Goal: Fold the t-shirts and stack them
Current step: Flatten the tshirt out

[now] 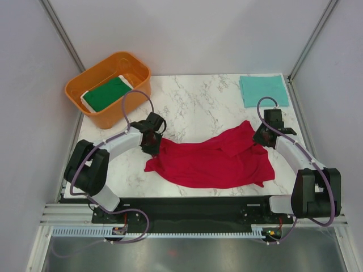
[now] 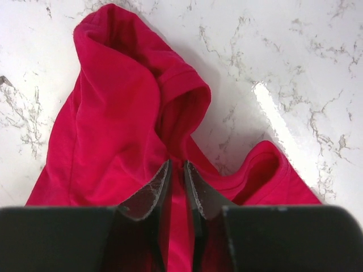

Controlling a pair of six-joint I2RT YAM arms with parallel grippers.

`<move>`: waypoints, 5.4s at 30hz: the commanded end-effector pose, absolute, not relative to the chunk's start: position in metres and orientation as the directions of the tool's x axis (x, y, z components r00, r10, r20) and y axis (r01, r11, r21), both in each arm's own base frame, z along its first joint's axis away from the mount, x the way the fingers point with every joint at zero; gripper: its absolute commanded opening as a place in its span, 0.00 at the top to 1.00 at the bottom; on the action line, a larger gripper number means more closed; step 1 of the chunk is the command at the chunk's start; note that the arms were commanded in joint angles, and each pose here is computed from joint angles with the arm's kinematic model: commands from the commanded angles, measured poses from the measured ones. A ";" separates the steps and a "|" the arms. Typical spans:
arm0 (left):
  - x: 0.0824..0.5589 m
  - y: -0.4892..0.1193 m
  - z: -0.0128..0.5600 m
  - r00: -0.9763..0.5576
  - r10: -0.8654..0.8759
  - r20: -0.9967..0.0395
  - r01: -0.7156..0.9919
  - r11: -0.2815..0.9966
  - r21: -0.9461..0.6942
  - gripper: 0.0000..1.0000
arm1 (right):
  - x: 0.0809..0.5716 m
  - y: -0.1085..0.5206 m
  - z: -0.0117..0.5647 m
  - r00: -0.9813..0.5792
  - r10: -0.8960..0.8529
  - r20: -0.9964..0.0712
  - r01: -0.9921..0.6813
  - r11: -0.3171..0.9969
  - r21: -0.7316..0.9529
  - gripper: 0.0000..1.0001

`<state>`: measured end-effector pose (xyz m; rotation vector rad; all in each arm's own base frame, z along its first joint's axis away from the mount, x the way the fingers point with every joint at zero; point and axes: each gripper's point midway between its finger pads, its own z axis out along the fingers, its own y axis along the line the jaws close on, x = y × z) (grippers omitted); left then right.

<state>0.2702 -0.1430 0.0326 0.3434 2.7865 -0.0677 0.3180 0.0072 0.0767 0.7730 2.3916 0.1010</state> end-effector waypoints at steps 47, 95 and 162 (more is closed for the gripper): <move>0.289 -0.137 0.082 -0.870 0.227 -0.438 0.221 0.973 0.066 0.98 | 0.354 -0.016 0.106 -0.520 0.569 -0.637 0.574 0.785 0.232 1.00; 0.289 -0.139 0.033 -0.861 0.354 -0.365 0.350 0.933 0.080 0.79 | 0.353 -0.007 0.110 -0.522 0.575 -0.630 0.531 0.797 0.288 1.00; 0.369 -0.114 0.511 -0.013 0.038 -0.999 0.133 0.990 0.036 0.98 | 0.389 -0.028 0.564 0.195 0.452 -0.870 0.137 0.866 0.481 1.00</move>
